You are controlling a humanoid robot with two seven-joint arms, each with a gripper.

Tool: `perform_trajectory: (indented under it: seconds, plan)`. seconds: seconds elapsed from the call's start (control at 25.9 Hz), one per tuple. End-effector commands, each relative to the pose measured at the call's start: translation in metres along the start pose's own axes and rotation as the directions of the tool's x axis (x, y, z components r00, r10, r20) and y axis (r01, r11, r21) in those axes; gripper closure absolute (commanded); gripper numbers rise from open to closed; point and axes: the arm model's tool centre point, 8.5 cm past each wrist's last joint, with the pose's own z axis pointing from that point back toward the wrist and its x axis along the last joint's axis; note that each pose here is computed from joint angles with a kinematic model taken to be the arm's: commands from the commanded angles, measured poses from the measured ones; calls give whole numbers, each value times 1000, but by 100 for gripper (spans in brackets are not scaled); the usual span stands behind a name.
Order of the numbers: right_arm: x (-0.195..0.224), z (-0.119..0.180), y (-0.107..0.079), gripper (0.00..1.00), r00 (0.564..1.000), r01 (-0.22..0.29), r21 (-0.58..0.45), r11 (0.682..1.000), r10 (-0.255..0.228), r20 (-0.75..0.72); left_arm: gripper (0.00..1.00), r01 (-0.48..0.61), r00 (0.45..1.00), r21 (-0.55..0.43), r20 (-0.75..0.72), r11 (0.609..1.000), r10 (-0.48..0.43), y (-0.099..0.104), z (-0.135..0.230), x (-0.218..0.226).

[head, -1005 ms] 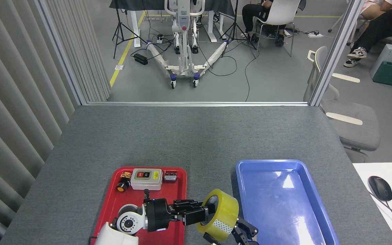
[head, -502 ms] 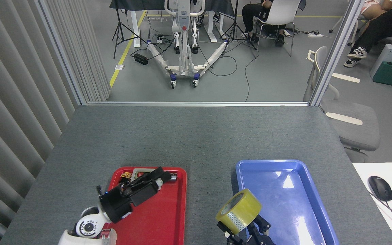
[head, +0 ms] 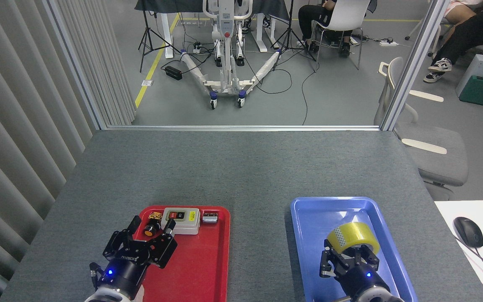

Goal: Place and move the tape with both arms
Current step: 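Lower the tape roll into the blue tray and open the right gripper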

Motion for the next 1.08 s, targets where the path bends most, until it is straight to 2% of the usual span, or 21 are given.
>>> perform_trajectory:
  seconds: [0.0, 0.12, 0.19, 0.23, 0.27, 0.35, 0.39, 0.43, 0.5, 0.7, 0.81, 0.89, 0.97, 1.04]
  plan:
    - [-9, -5, -5, 100, 990, 114, 169, 979, -99, -96, 1, 8, 997, 34, -78, 999, -6, 11, 3, -7]
    - [-10, -5, -10, 100, 984, 155, 238, 959, -129, -121, 1, -4, 997, 33, -83, 999, 7, 7, 3, -8]
    - [-13, -5, -12, 100, 984, 156, 288, 945, -124, -125, 1, 3, 996, 29, -90, 1000, 0, 1, 4, -11]
    - [-19, -5, -15, 95, 985, 148, 301, 942, -112, -133, 1, 5, 996, 37, -85, 999, -2, 0, 4, -9]
    - [-21, -4, -17, 87, 985, 143, 305, 941, -106, -137, 1, 5, 997, 43, -80, 999, -1, 0, 4, -7]
    - [-22, -5, -18, 59, 985, 144, 303, 942, -107, -138, 0, 4, 997, 51, -76, 999, 0, 1, 3, -5]
    - [-23, -6, -20, 50, 984, 147, 298, 943, -108, -143, 0, 4, 997, 58, -75, 998, 0, 2, 3, -5]
    - [-24, -6, -21, 36, 984, 148, 293, 945, -109, -144, 0, 4, 997, 61, -75, 998, 0, 2, 3, -5]
    - [-25, -7, -22, 1, 983, 144, 285, 948, -105, -149, 0, 6, 997, 82, -73, 997, 0, 5, 3, -5]
    - [-28, -6, -21, 0, 982, 155, 283, 947, -115, -153, 1, 15, 997, 225, -74, 974, 1, 20, 5, -2]
    - [-28, -6, -21, 0, 983, 146, 272, 951, -109, -145, 0, 12, 997, 212, -81, 977, 5, 14, 6, -5]
    - [-29, -6, -26, 0, 985, 129, 192, 973, -102, -141, 0, 11, 996, 194, -84, 981, 5, 10, 7, -6]
    - [-36, -4, -31, 0, 986, 101, 52, 993, -93, -136, 0, 11, 996, 188, -85, 982, 6, 9, 7, -6]
    - [-43, 1, -34, 0, 991, 52, -109, 993, -65, -113, 0, 9, 996, 187, -87, 982, 7, 9, 7, -7]
